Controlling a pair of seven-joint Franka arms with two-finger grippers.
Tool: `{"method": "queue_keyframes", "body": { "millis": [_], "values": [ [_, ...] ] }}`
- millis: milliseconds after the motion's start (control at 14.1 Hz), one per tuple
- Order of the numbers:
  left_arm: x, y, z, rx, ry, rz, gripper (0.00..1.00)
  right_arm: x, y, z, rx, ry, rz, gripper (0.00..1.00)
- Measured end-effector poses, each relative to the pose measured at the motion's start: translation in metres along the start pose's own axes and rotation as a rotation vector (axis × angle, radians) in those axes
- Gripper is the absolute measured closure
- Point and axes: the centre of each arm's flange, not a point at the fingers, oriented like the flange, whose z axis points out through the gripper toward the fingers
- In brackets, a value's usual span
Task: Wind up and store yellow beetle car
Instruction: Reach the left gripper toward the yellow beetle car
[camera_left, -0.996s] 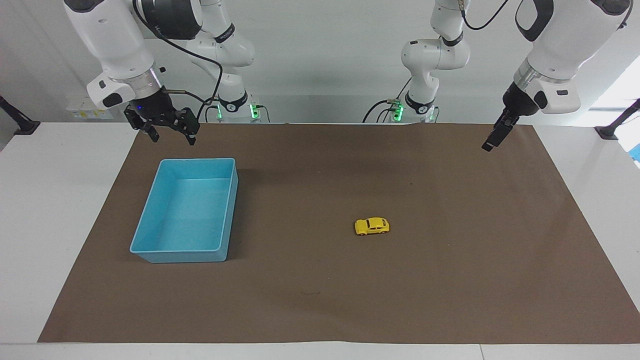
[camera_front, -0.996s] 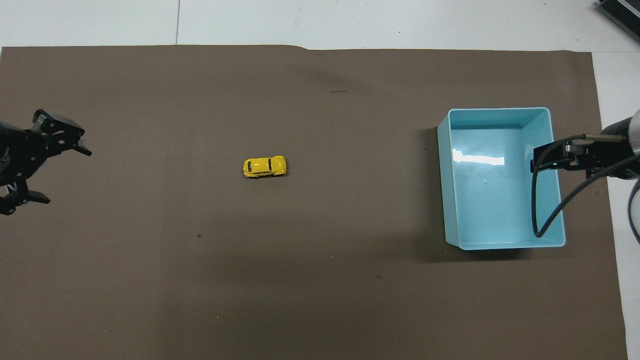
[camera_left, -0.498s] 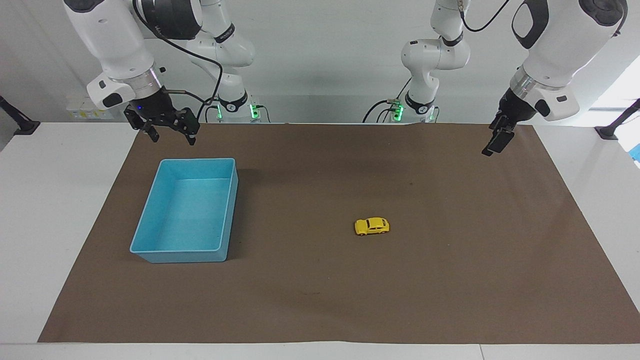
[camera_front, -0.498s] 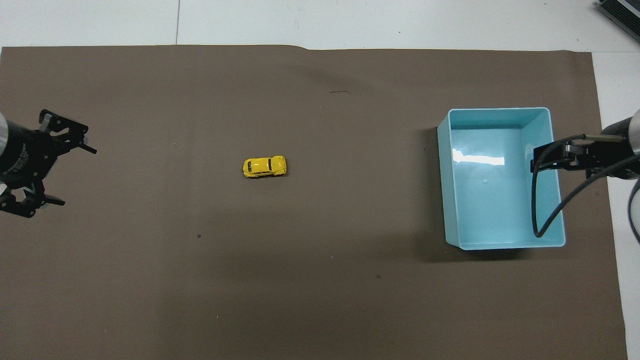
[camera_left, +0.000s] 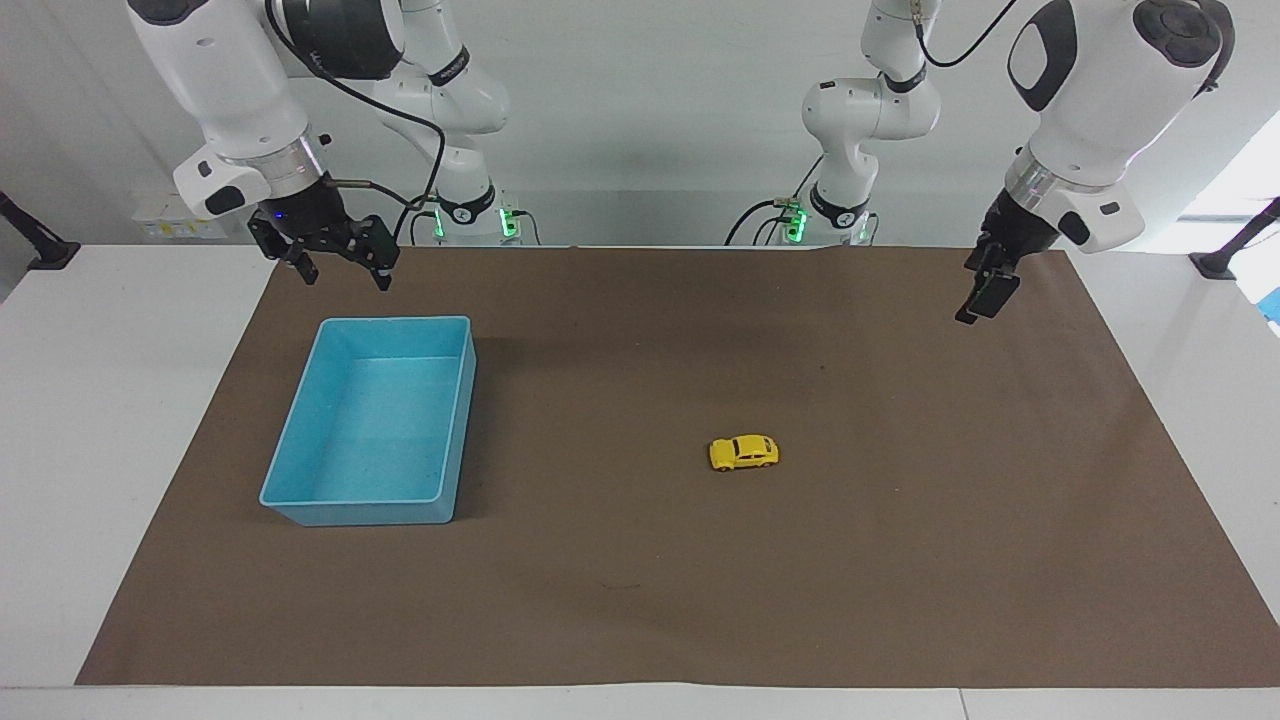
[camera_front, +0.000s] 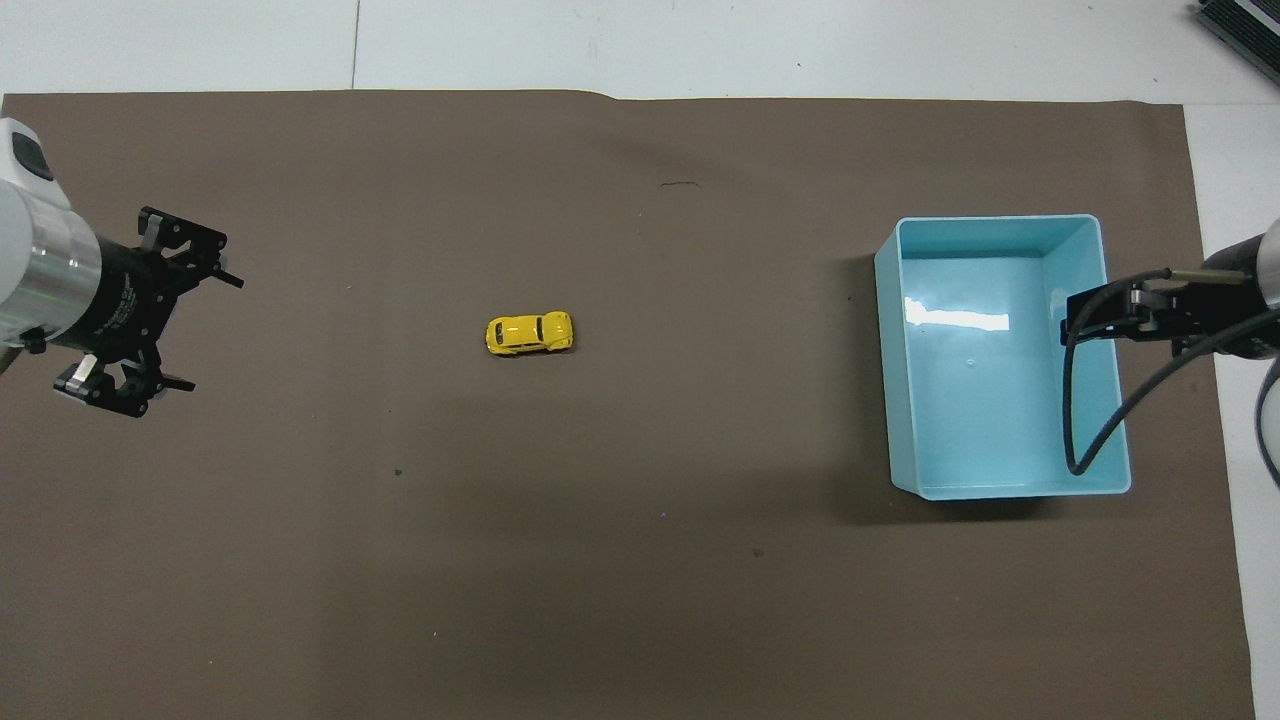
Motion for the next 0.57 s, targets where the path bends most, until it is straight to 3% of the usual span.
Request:
{"method": "queue_keyframes", "body": {
  "millis": [284, 569],
  "values": [
    [-0.018, 0.019, 0.017, -0.022, 0.003, -0.036, 0.0, 0.0, 0.0, 0.0, 0.0, 0.0, 0.0, 0.0],
    [-0.058, 0.051, 0.065, -0.007, -0.005, -0.091, 0.0, 0.0, 0.0, 0.0, 0.0, 0.0, 0.0, 0.0]
  ]
}}
